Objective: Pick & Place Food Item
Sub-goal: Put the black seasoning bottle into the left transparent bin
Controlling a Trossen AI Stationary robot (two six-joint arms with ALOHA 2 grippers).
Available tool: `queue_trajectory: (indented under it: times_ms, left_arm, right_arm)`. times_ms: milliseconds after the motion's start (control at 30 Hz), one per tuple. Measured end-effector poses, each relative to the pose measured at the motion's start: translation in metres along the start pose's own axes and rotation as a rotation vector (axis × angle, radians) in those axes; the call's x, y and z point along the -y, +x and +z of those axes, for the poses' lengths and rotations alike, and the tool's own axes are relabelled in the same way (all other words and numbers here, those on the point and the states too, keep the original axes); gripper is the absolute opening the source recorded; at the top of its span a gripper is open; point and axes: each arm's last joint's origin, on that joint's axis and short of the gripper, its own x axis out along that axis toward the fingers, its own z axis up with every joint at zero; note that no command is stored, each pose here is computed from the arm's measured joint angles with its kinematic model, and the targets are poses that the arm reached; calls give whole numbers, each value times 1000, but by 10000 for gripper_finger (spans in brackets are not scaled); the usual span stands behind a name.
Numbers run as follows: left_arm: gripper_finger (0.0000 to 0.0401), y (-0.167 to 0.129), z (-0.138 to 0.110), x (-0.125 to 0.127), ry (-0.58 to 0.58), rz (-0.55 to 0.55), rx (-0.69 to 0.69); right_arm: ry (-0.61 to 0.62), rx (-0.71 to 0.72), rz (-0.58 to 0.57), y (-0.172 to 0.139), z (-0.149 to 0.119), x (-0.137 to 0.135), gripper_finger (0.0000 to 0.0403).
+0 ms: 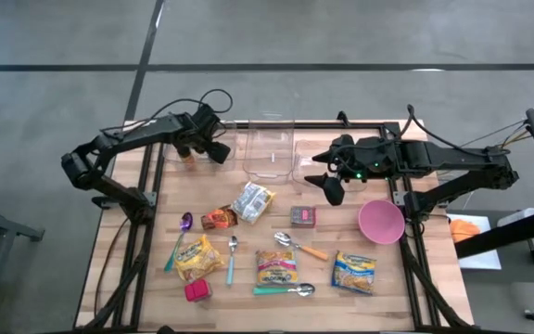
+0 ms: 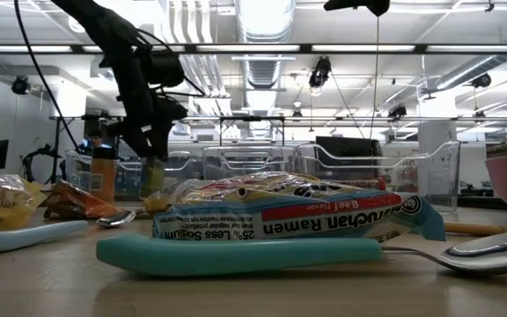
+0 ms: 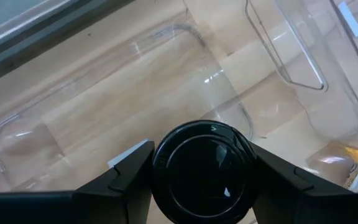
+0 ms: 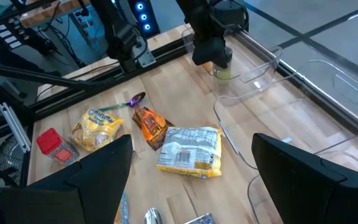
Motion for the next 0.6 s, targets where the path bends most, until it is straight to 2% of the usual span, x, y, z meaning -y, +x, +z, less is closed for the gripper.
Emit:
queue_trajectory:
  times_ms: [200, 500, 600]
  left_arm:
    - [209, 10, -8, -1, -20, -17, -1]
    - [209, 6, -10, -2, -20, -22, 5]
    - [237, 6, -10, -2, -20, -21, -3]
  right_arm:
    - [0, 0, 1, 0, 0, 0, 325]
    - [0, 0, 1, 0, 0, 0, 325]
    - [-1, -1, 1, 0, 0, 0, 325]
